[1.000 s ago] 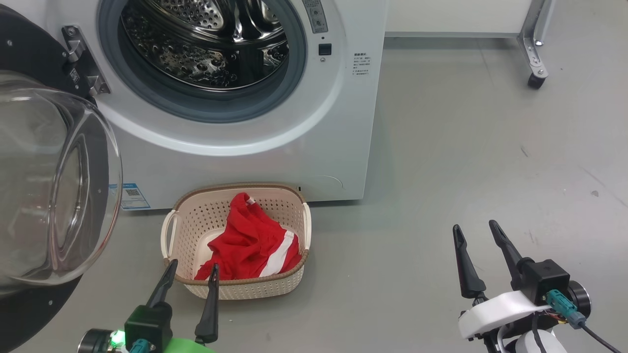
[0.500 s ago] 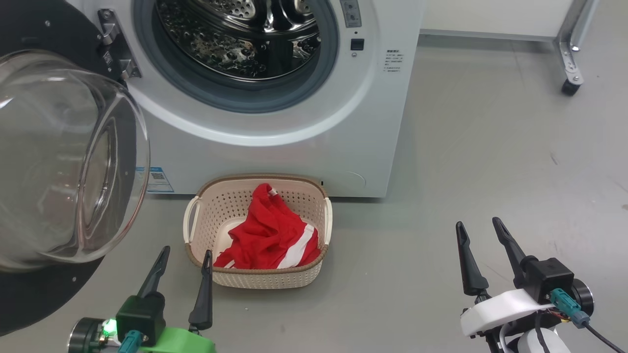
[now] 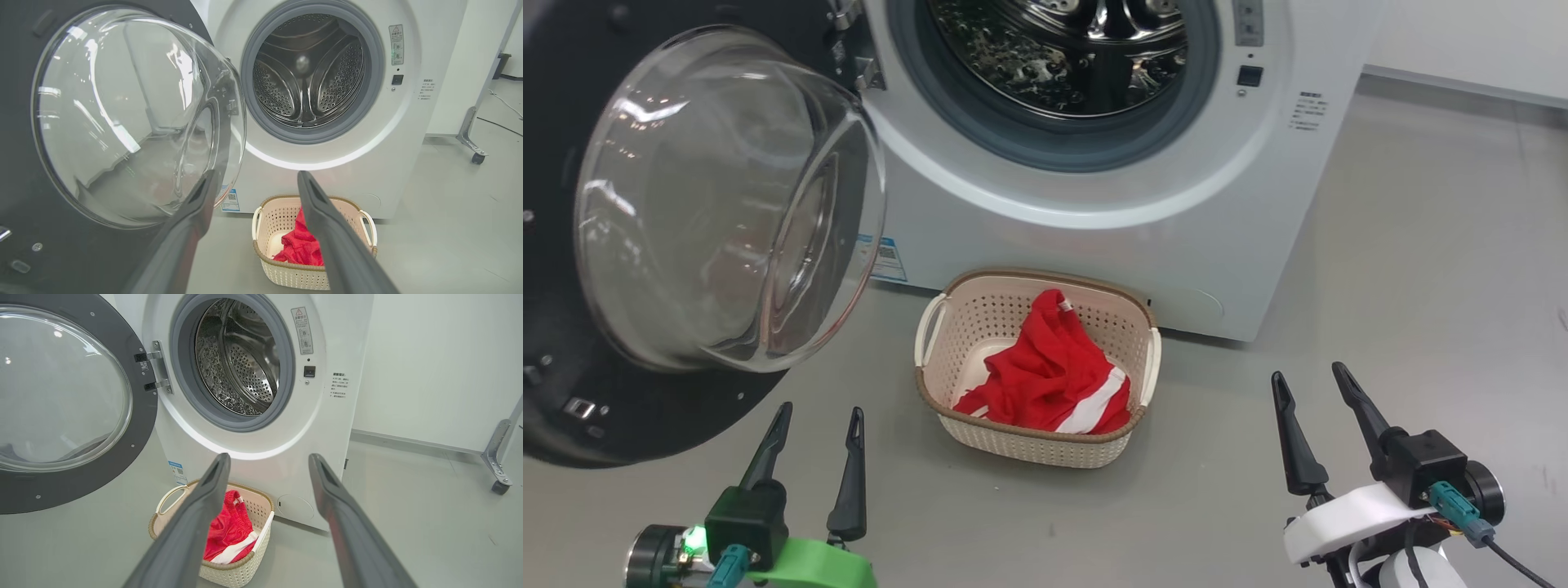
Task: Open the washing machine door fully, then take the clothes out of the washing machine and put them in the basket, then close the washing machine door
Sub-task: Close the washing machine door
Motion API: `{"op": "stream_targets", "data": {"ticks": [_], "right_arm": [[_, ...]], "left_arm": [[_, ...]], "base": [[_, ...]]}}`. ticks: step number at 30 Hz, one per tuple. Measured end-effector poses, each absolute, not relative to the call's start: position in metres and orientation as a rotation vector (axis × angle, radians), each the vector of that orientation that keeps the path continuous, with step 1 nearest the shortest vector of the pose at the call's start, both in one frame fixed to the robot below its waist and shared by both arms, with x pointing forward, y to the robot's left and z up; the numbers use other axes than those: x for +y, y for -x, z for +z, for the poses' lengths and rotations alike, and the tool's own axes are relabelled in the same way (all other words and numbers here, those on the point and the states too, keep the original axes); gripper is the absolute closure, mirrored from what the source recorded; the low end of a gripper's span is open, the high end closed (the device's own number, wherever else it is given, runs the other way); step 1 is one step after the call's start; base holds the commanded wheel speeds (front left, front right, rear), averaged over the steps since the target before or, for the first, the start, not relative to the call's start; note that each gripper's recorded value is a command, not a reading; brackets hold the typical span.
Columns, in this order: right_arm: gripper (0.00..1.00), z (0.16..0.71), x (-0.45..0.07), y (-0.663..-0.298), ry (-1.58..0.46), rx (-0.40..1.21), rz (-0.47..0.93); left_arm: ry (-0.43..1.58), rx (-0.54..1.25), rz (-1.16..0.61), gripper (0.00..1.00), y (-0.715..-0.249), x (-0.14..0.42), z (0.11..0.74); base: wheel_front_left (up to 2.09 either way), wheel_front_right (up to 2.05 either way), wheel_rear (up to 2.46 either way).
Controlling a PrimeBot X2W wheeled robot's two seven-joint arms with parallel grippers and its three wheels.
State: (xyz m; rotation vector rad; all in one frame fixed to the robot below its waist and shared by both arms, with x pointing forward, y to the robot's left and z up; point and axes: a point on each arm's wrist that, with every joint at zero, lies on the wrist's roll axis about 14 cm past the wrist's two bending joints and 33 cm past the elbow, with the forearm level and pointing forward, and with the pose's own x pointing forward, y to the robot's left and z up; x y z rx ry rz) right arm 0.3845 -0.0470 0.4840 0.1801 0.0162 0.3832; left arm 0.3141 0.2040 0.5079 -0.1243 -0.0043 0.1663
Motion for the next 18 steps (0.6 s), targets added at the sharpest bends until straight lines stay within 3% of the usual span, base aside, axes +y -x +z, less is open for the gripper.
{"op": "stream_targets", "data": {"ticks": [18], "right_arm": [[0.0,0.488,0.037,-0.378,-0.176,0.028,0.637]], "left_arm": [[0.123,-0.024,0.408,0.0,-0.256,0.265,0.509]], "base": [[0.0,0.0,0.0]]}}
